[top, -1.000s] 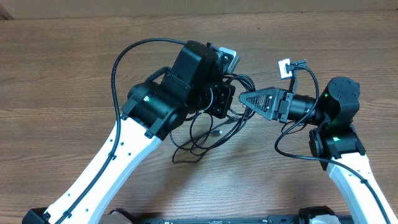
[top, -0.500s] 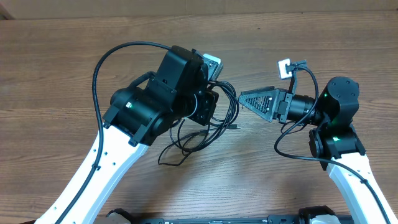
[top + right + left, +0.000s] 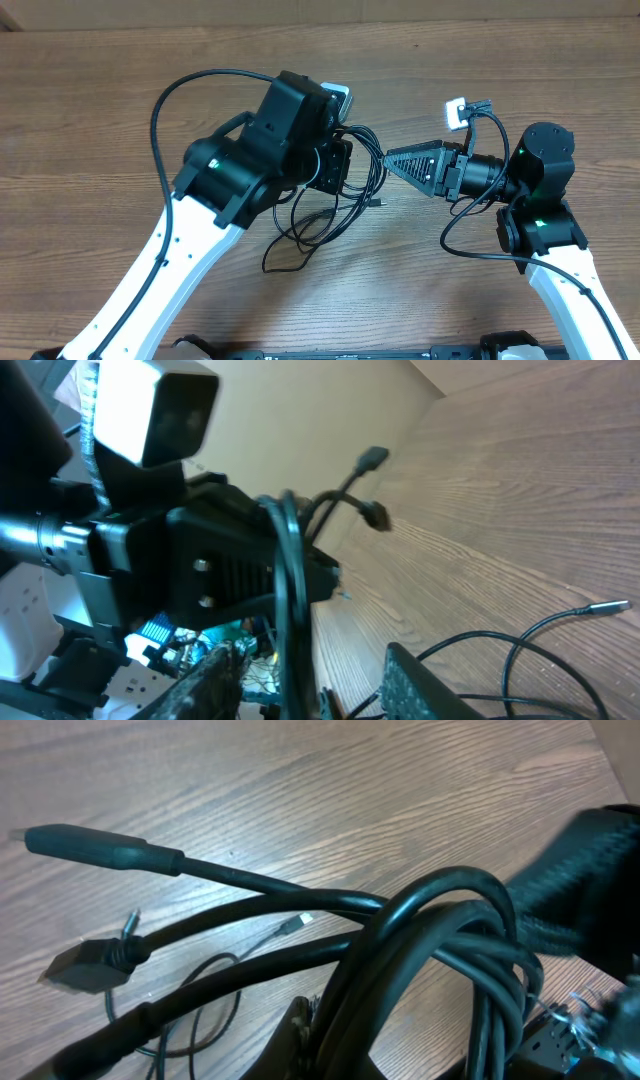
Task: Untangle cables
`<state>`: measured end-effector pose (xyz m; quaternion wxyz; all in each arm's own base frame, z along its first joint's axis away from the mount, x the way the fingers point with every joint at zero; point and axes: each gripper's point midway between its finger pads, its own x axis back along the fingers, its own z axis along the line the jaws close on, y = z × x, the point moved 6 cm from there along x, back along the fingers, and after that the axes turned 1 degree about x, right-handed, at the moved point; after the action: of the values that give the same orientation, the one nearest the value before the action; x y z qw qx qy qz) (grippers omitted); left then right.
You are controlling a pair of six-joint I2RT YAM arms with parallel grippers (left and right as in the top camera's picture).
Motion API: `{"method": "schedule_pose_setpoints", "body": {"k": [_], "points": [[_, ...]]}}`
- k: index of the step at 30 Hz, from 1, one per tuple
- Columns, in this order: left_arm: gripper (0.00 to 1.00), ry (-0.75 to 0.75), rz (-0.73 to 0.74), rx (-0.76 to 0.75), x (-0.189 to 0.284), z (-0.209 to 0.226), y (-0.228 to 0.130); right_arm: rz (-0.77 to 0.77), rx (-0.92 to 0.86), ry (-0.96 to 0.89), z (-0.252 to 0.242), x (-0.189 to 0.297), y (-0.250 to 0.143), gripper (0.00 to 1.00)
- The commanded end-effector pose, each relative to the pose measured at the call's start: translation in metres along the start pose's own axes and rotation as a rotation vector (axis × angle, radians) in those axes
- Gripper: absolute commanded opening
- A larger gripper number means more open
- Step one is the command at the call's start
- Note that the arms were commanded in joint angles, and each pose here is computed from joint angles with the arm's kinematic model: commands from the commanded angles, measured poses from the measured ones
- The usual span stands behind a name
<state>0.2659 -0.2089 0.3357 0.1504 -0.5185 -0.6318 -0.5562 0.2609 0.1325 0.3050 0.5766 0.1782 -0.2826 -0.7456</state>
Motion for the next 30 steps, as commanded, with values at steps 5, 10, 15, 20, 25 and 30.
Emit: {"method": "schedule_pose_setpoints", "body": {"k": [5, 10, 15, 20, 25, 30], "points": [[0.04, -0.007, 0.024, 0.064, -0.014, 0.000, 0.004, -0.003, 0.056, 0.006, 0.004, 0.000, 0.002, 0.37], [0.04, -0.024, 0.012, 0.083, -0.015, -0.004, 0.006, 0.003, 0.089, 0.011, 0.005, -0.002, 0.001, 0.33], [0.04, -0.057, -0.020, 0.071, -0.016, -0.016, 0.010, 0.031, 0.091, 0.036, 0.010, -0.010, -0.005, 0.31], [0.04, -0.058, -0.021, 0.074, -0.017, -0.018, 0.010, 0.039, 0.085, 0.039, 0.011, -0.011, -0.007, 0.28], [0.04, -0.059, -0.021, 0.078, -0.017, -0.018, 0.010, 0.043, 0.072, 0.034, 0.010, -0.011, -0.008, 0.24], [0.04, -0.056, -0.019, 0.077, -0.017, -0.017, 0.010, 0.035, 0.065, 0.020, 0.008, -0.011, -0.007, 0.09]]}}
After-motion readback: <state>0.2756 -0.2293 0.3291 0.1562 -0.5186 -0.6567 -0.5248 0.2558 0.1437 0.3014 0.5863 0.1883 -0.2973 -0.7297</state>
